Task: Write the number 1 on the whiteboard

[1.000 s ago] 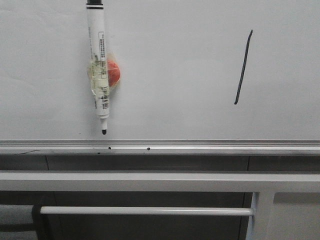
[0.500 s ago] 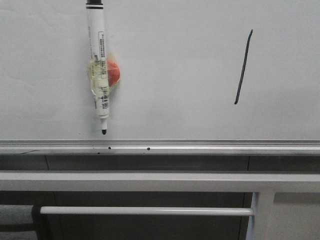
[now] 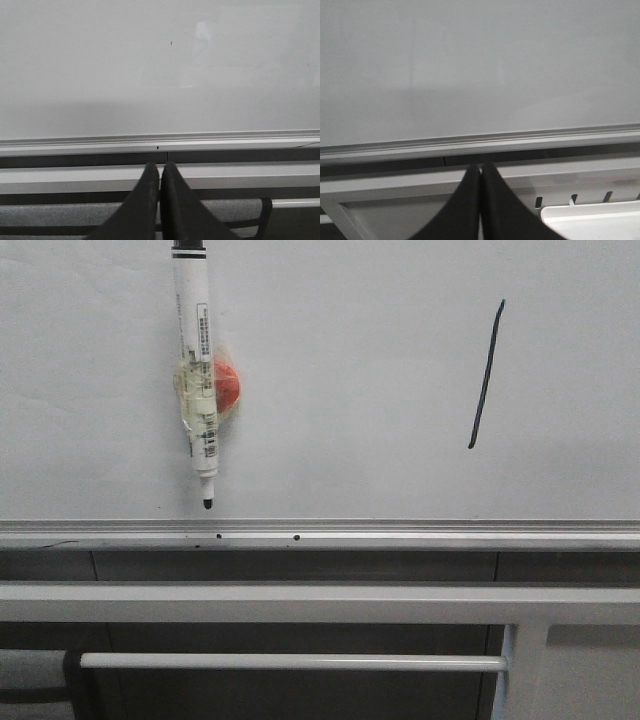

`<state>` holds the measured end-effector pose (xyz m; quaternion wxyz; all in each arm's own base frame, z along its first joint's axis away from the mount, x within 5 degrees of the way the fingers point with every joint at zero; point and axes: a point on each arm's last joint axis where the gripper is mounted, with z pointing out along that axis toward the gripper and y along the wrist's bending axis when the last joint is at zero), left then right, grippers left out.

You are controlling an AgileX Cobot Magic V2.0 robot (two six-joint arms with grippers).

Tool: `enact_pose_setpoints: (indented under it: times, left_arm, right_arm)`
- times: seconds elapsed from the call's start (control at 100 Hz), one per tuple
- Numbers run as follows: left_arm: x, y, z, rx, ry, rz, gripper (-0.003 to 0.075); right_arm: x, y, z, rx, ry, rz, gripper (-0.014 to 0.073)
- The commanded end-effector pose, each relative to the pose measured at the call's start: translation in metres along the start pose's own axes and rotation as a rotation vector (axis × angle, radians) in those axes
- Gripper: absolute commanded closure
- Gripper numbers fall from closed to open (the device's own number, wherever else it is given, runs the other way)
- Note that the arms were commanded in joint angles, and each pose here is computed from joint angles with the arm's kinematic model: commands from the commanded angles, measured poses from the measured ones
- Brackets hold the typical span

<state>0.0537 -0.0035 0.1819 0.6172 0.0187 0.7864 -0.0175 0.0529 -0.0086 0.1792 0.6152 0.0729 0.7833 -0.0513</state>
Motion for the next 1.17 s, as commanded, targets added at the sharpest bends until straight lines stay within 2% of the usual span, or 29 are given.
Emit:
enact_pose_setpoints:
  times: [0.0, 0.25, 1.16]
  left_arm:
    - [-0.0061, 0.0002, -0.0014, -0.003, -0.092, -0.012, 0.0741]
    - [-0.0061, 0.0002, -0.0014, -0.003, -0.092, -0.012, 0.0741]
    - [-0.0061, 0.0002, -0.0014, -0.003, -0.092, -0.012, 0.0741]
  right_arm:
    - [0.0067, -0.0006, 0.0016, 0.008, 0.006, 0.005, 0.0638]
    - [0.0068, -0.0009, 0.0016, 0.011, 0.006, 0.038, 0.0638]
    - [0.0068, -0.0009, 0.0016, 0.011, 0.006, 0.038, 0.0638]
